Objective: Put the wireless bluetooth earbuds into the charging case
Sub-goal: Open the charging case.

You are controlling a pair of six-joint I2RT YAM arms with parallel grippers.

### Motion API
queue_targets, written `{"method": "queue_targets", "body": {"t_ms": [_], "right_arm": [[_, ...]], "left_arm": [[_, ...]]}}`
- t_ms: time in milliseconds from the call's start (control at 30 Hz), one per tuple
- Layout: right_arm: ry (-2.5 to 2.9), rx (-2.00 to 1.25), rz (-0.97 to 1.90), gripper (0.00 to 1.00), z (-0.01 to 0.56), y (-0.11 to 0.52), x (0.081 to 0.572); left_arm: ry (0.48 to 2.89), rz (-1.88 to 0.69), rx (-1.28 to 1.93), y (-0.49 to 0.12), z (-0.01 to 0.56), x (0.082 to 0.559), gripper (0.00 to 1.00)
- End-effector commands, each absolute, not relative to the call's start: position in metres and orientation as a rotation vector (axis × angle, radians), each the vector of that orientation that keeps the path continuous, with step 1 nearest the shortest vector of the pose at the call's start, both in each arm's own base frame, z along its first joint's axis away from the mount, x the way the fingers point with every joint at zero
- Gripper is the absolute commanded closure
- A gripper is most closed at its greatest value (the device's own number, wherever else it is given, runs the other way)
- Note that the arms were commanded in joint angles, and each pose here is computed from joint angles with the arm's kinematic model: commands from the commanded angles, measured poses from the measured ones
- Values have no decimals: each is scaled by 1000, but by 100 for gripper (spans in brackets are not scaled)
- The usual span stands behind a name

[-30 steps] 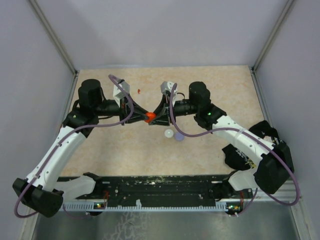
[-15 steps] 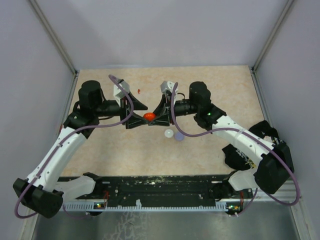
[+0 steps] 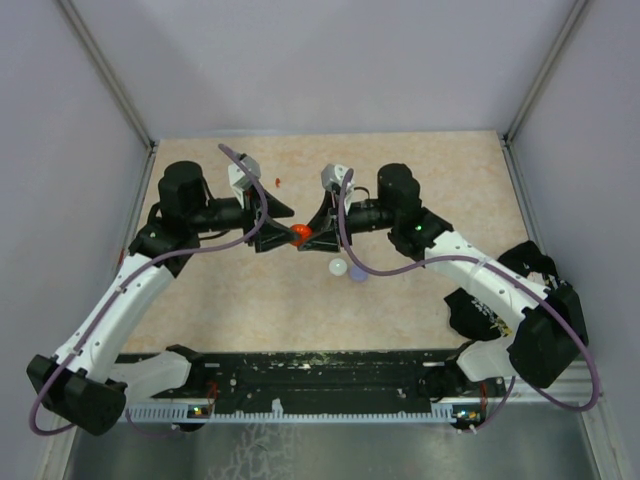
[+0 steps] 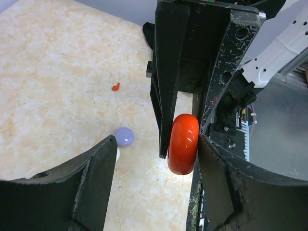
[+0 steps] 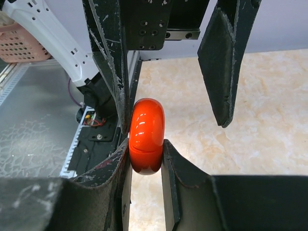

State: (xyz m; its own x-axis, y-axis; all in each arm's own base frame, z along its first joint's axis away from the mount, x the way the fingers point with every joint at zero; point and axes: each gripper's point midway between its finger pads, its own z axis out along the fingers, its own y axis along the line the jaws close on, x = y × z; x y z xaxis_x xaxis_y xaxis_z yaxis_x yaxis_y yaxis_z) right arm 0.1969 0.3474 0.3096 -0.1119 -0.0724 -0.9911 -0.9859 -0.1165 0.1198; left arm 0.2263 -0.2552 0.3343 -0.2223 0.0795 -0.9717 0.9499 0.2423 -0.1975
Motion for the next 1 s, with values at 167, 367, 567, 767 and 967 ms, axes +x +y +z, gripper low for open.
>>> {"method": "queue_targets", "body": {"t_ms": [167,367,567,767,967], "right_arm": [[1190,-1330,1308,100,322,341,189],[1179,-1336,1296,100,322,339,187],[1174,-1330,1273,100,319,338,189],[1210,-1267,1176,100,311,335,204],[1316,-1125,961,100,294,321,237]], "left_arm": [[1567,-1114,907,-253,338,244,28],[1576,-1117,882,-250,337,247,28],[1578,-1129,874,-250,337,248,27],[1582,-1103,849,-248,338,253,25],[1675,-962,704,-236,321,286,24]]}}
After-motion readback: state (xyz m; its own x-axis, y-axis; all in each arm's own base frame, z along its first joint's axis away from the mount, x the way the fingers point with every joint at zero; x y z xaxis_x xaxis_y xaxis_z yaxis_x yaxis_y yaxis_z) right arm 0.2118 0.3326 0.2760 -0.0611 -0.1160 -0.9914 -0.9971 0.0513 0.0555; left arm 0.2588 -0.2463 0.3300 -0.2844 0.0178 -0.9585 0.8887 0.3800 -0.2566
